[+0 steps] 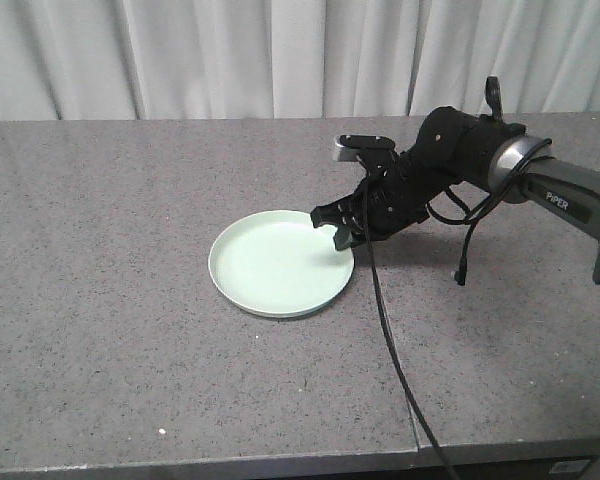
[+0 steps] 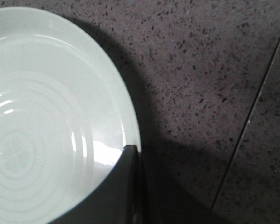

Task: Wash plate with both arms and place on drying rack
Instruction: 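Close the right gripper on the plate rim and lift it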

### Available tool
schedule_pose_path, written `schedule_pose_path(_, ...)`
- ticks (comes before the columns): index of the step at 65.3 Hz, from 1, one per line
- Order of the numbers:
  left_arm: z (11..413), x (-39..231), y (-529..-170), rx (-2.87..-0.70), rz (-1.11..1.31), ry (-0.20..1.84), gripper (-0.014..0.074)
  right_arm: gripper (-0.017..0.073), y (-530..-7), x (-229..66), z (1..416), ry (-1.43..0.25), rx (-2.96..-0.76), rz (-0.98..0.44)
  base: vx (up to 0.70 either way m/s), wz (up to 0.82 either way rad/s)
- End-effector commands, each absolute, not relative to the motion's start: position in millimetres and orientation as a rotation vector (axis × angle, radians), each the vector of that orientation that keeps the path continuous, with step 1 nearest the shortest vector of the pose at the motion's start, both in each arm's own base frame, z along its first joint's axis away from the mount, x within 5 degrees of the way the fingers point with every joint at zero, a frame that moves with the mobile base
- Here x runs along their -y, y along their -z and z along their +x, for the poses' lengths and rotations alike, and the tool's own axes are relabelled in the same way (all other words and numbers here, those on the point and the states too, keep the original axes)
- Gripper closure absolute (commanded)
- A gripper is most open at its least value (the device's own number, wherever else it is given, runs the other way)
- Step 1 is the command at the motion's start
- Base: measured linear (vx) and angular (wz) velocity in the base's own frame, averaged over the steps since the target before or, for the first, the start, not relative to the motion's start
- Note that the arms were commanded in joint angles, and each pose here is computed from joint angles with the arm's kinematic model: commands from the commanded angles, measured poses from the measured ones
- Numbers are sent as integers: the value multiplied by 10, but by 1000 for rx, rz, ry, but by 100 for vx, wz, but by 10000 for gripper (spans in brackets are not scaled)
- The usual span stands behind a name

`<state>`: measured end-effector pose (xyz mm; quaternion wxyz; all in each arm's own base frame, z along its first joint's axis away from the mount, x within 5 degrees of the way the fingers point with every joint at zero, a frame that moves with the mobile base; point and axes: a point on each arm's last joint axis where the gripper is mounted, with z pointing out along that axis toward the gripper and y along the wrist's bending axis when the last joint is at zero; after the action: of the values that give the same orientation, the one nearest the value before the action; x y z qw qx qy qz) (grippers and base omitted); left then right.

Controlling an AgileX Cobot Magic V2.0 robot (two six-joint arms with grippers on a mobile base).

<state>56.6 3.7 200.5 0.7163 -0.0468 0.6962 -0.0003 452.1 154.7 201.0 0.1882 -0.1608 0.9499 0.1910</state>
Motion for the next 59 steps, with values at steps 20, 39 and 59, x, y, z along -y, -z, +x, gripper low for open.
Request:
schedule_pose_path(20, 534, -35, -2171, -1425, -101, 10, 600, 568, -3075, -1507, 4160, -613, -2517, -516, 0, 0)
schedule_pose_path(39, 534, -35, -2171, -1425, -101, 10, 600, 568, -3618, -1379, 3566, -636, -2468, -619, 0, 0)
schedule_pose_path(59, 534, -35, -2171, -1425, -101, 10, 600, 568, -3770, -1137, 2690, -632, -2431, -601, 0, 0)
